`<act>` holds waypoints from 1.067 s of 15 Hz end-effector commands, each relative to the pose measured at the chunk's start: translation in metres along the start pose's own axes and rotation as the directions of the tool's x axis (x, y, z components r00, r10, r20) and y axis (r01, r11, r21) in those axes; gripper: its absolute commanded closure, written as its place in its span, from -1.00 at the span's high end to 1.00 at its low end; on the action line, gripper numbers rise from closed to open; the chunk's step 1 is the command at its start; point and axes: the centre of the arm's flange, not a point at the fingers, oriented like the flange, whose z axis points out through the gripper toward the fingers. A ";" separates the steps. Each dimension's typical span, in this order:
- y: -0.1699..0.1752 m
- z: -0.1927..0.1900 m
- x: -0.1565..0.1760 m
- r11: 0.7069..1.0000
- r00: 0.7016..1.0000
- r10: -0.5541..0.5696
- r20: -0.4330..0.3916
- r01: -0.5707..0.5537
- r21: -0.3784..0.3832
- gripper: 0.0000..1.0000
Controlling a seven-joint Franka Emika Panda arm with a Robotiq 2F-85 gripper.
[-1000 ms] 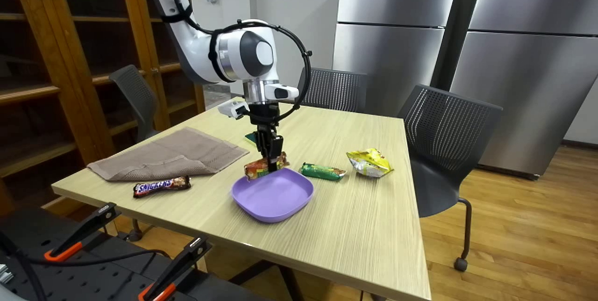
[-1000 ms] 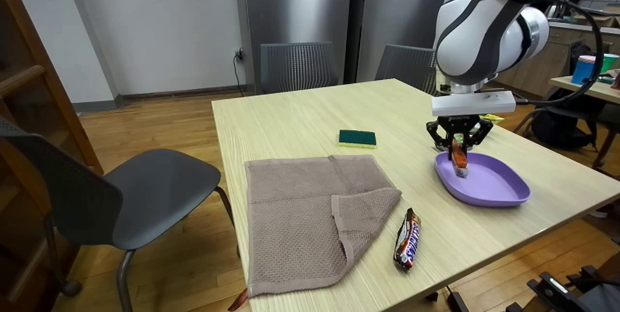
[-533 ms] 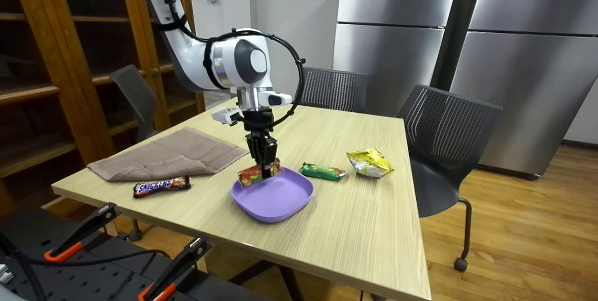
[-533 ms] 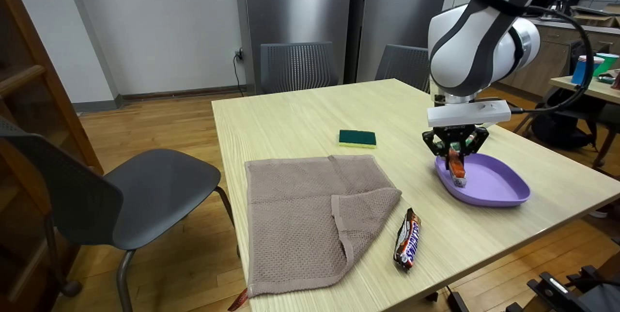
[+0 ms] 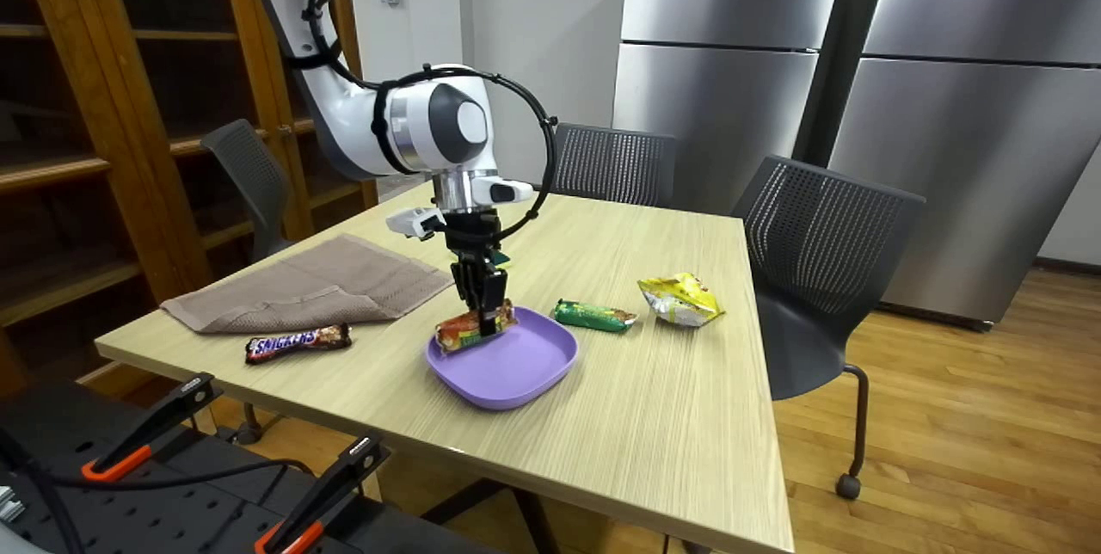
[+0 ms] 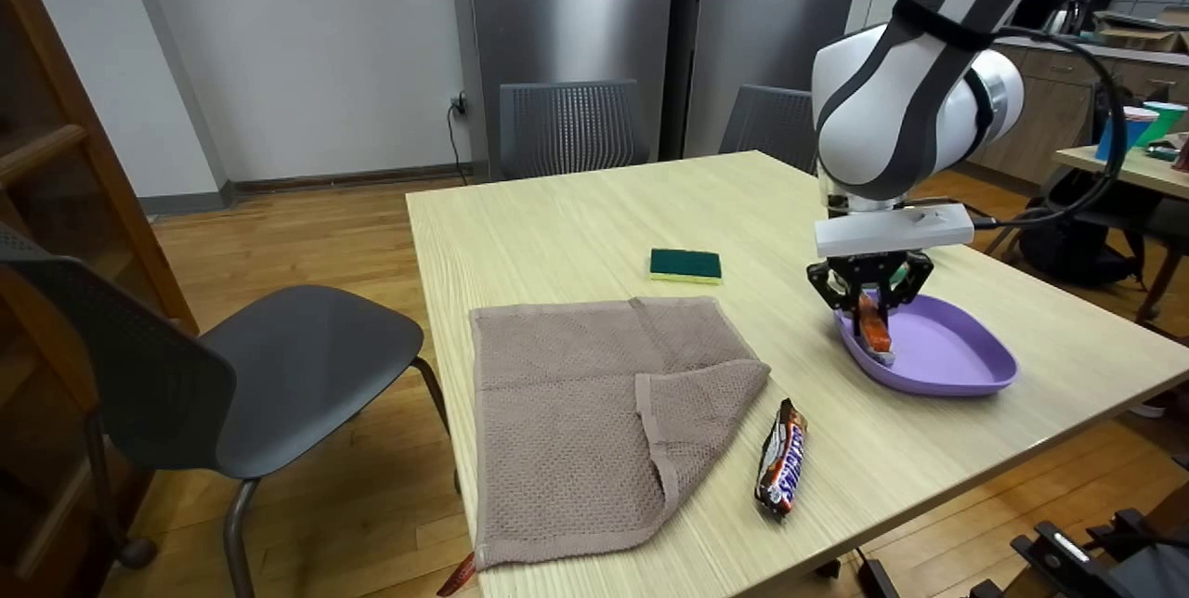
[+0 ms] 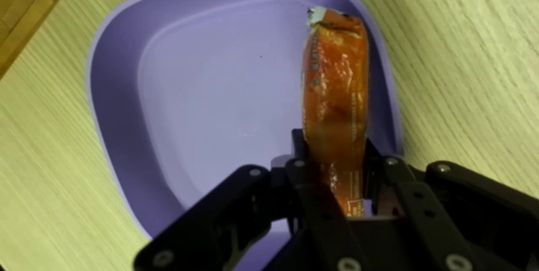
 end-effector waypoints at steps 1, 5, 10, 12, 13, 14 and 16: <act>-0.002 -0.003 0.004 1.000 1.000 -0.017 -0.021 0.016 -0.021 -0.86; -0.002 -0.004 0.005 0.999 0.999 -0.018 -0.032 0.017 -0.030 -0.86; 0.001 -0.005 0.006 0.998 0.998 -0.036 -0.052 0.033 -0.054 0.21; 0.002 -0.006 0.006 0.997 0.997 -0.044 -0.058 0.041 -0.062 0.50; 0.003 -0.006 0.006 0.997 0.997 -0.046 -0.060 0.042 -0.065 0.64; 0.003 -0.006 0.006 0.997 0.997 -0.049 -0.062 0.044 -0.067 0.80; 0.005 -0.007 0.007 0.997 0.997 -0.051 -0.063 0.047 -0.068 0.99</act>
